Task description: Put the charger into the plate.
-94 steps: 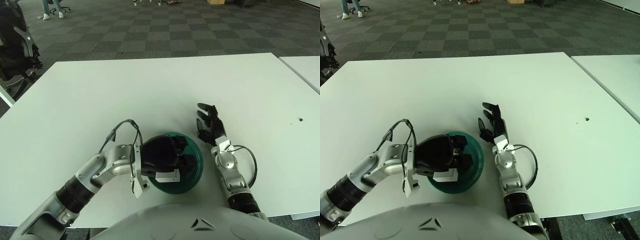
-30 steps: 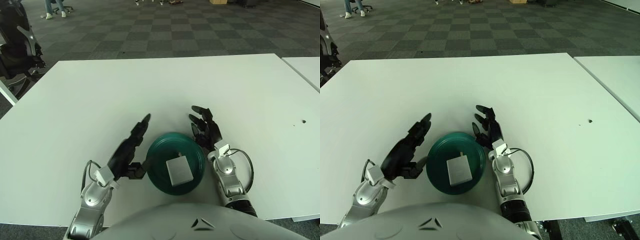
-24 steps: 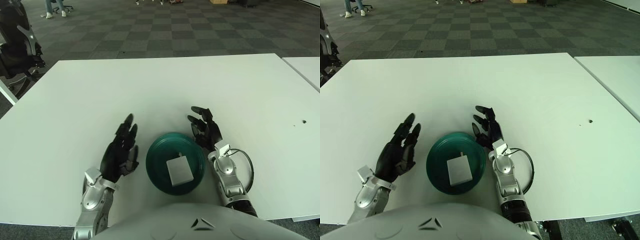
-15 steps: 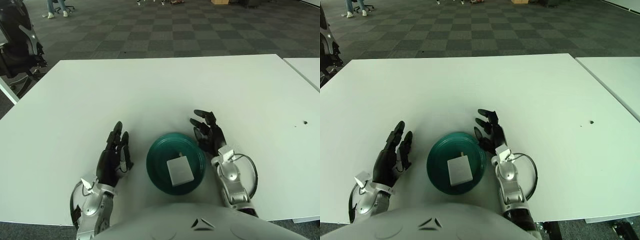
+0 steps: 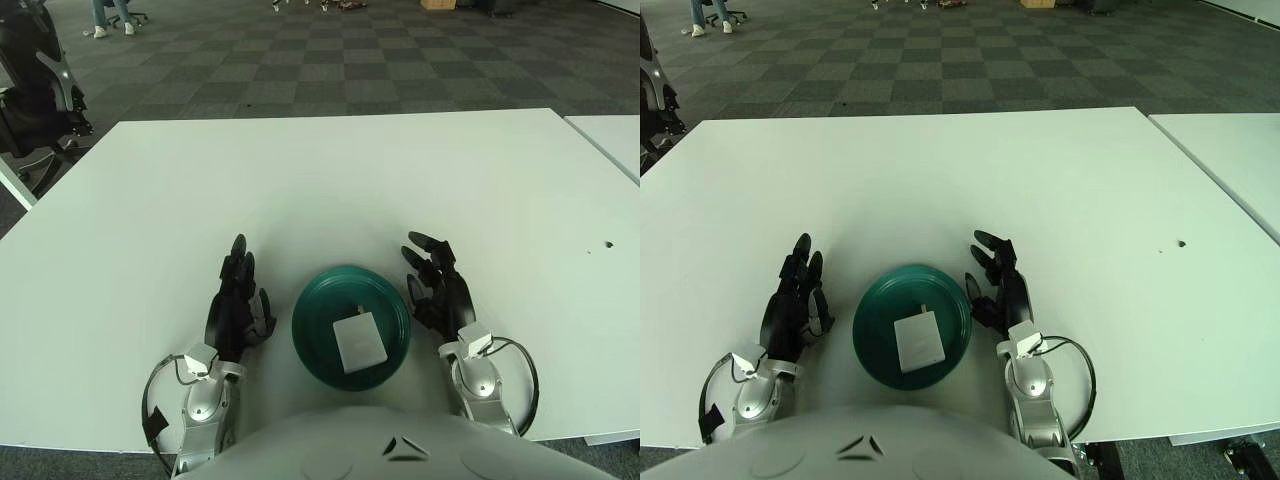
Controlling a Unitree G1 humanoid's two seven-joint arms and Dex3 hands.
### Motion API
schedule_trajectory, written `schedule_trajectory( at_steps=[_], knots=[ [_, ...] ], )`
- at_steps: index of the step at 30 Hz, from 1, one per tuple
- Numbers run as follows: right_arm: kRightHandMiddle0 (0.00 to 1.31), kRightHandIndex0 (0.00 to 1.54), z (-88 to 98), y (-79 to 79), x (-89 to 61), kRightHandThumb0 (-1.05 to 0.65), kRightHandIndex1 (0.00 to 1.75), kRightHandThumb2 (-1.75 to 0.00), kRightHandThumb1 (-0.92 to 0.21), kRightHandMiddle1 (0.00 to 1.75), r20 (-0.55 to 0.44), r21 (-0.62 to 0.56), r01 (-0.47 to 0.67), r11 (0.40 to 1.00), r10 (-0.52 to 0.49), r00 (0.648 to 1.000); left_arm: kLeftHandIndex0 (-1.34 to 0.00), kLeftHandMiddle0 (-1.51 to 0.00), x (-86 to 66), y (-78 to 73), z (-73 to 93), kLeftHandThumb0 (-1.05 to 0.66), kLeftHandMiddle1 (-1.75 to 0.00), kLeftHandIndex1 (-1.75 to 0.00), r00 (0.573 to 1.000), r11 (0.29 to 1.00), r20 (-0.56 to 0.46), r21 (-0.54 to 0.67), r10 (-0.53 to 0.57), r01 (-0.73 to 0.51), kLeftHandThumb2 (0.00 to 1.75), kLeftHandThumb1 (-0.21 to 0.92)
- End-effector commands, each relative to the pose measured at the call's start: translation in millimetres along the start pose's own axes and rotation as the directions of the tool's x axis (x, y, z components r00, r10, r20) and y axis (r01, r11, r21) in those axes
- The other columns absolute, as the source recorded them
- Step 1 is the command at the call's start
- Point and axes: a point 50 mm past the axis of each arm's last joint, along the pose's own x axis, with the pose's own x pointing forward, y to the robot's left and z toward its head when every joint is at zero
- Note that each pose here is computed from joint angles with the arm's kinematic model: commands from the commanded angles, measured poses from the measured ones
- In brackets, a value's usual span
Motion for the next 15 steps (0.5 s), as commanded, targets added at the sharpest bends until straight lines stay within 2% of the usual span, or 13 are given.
schedule_trajectory(
  at_steps=[1, 7, 15],
  knots=[
    [0.0, 0.26, -55.6, -9.5, -47.5, -0.82, 0.08, -0.77, -0.92, 0.66, -0.276, -0.03, 0.058, 0.998, -0.065, 0.959, 0.0, -0.04, -18.5, -0.3, -36.7, -1.05, -0.02, -0.26, 0.984, 0.999, -0.173, -0.013, 0.036, -0.039, 1.05, 0.92],
    [0.0, 0.21, -59.9, -16.4, -47.1, -0.84, 0.04, -0.79, -0.92, 0.61, -0.277, -0.015, 0.124, 0.992, -0.123, 0.953, 0.0, -0.07, -19.6, -6.5, -41.3, -1.05, -0.02, -0.28, 0.976, 0.997, -0.214, -0.062, 0.038, -0.053, 1.08, 0.92],
    [0.0, 0.13, -65.3, -21.7, -45.8, -0.84, 0.0, -0.82, -0.92, 0.47, -0.3, 0.003, 0.185, 0.983, -0.176, 0.938, 0.0, -0.1, -20.9, -13.4, -45.2, -1.05, -0.03, -0.31, 0.969, 0.997, -0.244, -0.054, 0.037, -0.052, 1.09, 0.92]
  ],
)
